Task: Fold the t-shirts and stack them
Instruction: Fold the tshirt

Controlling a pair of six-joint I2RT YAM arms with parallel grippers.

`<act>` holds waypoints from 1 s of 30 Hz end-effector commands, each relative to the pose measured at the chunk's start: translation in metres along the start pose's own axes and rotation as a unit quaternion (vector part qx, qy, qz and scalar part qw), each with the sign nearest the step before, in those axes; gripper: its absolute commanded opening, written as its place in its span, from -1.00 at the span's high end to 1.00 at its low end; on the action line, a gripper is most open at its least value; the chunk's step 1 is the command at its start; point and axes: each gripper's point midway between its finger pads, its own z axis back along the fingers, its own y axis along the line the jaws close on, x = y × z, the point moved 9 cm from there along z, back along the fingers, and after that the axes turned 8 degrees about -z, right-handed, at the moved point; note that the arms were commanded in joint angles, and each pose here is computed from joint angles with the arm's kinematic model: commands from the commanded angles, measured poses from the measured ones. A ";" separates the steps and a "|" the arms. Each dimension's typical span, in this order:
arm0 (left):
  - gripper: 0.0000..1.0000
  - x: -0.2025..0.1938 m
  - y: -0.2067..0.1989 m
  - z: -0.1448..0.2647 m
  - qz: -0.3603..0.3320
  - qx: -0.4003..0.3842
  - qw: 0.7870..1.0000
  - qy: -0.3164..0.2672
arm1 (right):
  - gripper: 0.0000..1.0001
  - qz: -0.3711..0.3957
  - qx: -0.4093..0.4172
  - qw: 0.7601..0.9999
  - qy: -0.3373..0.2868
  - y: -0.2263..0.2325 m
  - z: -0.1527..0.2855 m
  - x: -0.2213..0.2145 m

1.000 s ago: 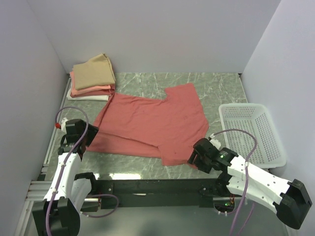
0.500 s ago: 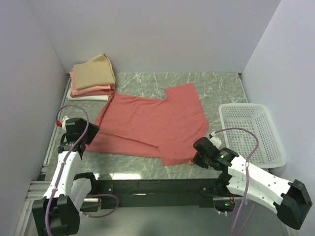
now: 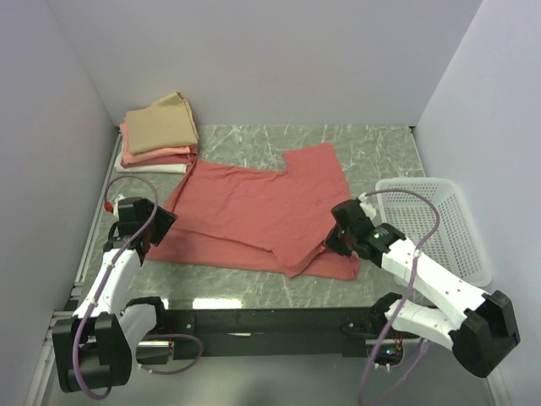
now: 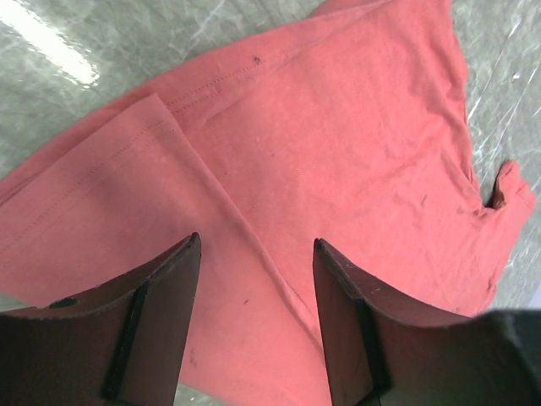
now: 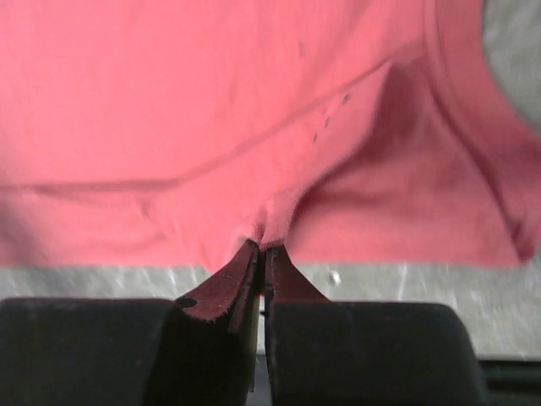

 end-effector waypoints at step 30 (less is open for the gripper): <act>-0.13 0.009 -0.027 -0.024 0.005 0.041 0.999 -0.026 | 1.00 -0.076 0.041 0.996 -0.030 0.048 -0.076 0.106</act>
